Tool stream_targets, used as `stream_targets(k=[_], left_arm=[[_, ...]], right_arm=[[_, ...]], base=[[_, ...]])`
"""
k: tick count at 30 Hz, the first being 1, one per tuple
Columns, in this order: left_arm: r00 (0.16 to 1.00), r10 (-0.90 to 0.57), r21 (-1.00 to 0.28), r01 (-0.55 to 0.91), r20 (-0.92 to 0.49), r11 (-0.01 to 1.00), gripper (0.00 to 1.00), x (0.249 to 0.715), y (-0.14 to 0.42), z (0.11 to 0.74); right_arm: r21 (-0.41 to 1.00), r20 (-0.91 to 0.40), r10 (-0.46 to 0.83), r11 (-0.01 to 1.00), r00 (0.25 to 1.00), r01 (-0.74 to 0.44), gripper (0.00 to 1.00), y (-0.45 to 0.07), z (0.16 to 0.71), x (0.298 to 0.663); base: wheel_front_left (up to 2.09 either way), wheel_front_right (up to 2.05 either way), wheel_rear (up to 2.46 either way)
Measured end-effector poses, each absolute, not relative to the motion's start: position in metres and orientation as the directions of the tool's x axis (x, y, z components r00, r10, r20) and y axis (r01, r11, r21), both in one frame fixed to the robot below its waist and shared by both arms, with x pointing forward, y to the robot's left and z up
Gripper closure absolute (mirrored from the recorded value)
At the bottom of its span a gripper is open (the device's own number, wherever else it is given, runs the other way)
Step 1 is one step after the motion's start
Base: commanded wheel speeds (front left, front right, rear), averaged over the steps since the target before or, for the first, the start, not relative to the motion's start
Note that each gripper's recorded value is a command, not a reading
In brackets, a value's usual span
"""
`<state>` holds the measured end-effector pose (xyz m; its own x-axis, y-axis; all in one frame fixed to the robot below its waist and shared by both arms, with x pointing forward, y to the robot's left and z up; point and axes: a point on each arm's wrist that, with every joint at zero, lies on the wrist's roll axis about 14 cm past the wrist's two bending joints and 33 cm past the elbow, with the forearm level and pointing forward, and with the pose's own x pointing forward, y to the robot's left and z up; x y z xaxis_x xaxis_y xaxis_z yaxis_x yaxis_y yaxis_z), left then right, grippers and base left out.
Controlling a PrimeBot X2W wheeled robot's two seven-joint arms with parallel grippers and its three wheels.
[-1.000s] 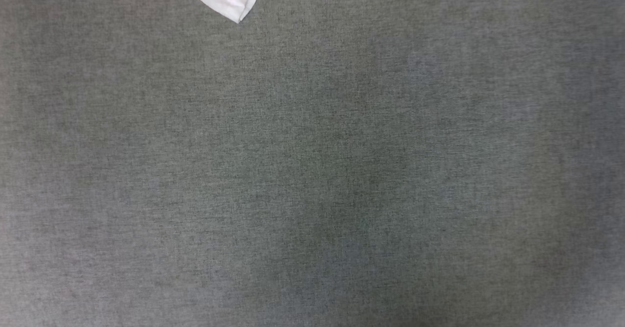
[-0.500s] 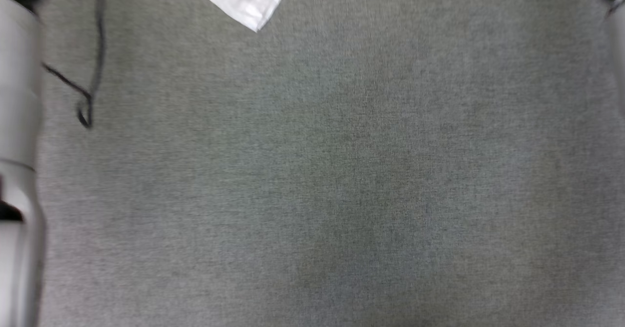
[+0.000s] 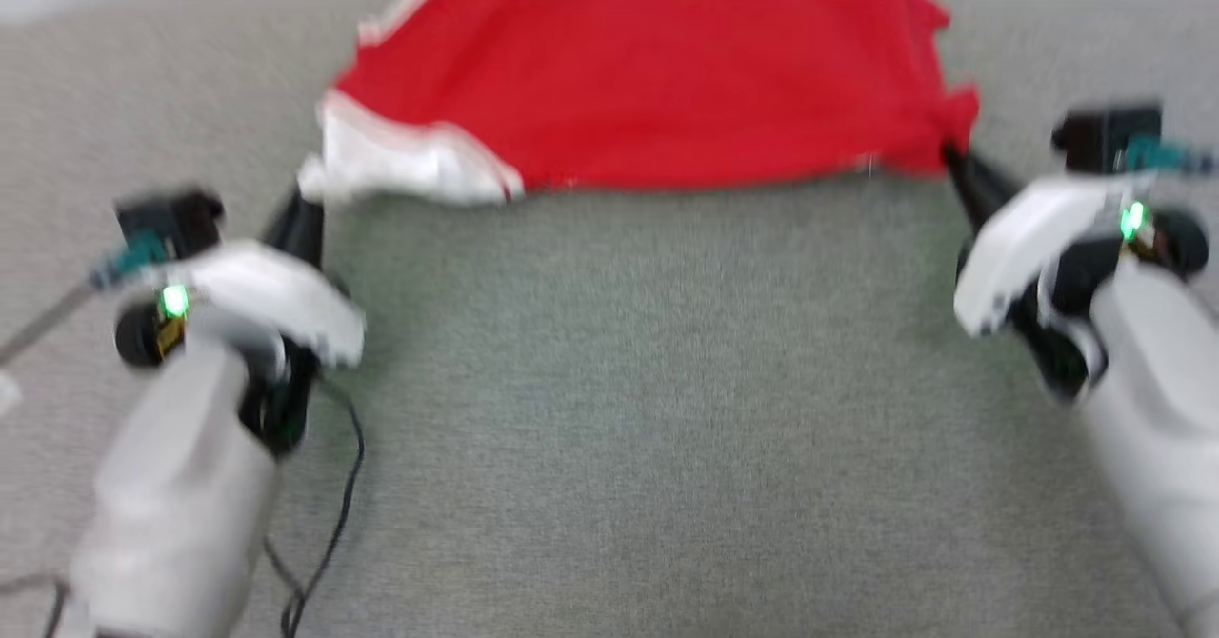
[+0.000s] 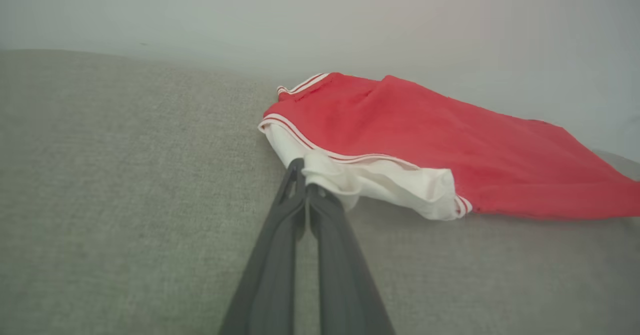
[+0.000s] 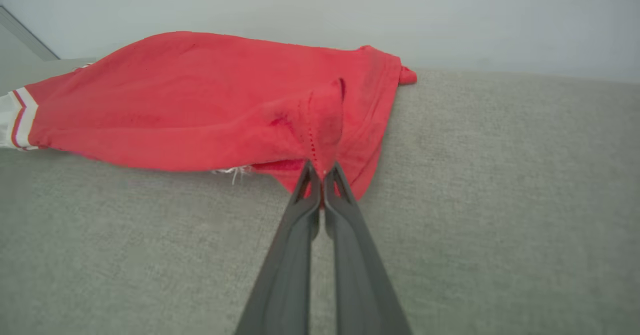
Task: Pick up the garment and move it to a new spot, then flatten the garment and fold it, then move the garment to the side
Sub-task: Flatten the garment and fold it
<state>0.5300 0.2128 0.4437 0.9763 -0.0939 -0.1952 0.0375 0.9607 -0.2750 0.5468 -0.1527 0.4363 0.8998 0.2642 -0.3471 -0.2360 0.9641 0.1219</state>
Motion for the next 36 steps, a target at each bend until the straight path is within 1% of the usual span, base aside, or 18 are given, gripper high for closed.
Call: stream_targets(k=[11, 20, 26, 29, 31, 36], left_arm=[[0.967, -0.033, -0.283, -0.041, -0.252, 0.958, 1.0, 0.402, 0.235, 0.43], [0.945, 0.012, -0.314, -0.121, -0.327, 0.942, 1.0, 0.325, 0.235, 0.421], [0.92, 0.018, -0.326, -0.157, -0.393, 0.932, 1.0, 0.291, 0.23, 0.423], [0.911, 0.014, -0.33, -0.164, -0.413, 0.93, 1.0, 0.282, 0.227, 0.429], [0.913, 0.003, -0.342, -0.155, -0.407, 0.927, 1.0, 0.281, 0.225, 0.435], [0.932, -0.034, -0.352, -0.102, -0.36, 0.931, 1.0, 0.297, 0.216, 0.452]], right_arm=[[0.153, -0.366, 0.27, 0.961, 0.891, -0.228, 1.0, -0.175, 0.444, 0.443], [0.173, -0.438, 0.254, 0.965, 0.862, -0.197, 1.0, -0.191, 0.433, 0.369], [0.194, -0.508, 0.228, 0.97, 0.831, -0.148, 1.0, -0.197, 0.422, 0.328], [0.195, -0.528, 0.215, 0.972, 0.821, -0.129, 1.0, -0.198, 0.424, 0.315], [0.18, -0.533, 0.199, 0.976, 0.822, -0.12, 1.0, -0.2, 0.427, 0.311], [0.18, -0.522, 0.185, 0.978, 0.832, -0.104, 1.0, -0.198, 0.435, 0.316]], base=[[0.0, 0.0, 0.0], [0.0, 0.0, 0.0], [0.0, 0.0, 0.0], [0.0, 0.0, 0.0], [0.0, 0.0, 0.0], [0.0, 0.0, 0.0]])
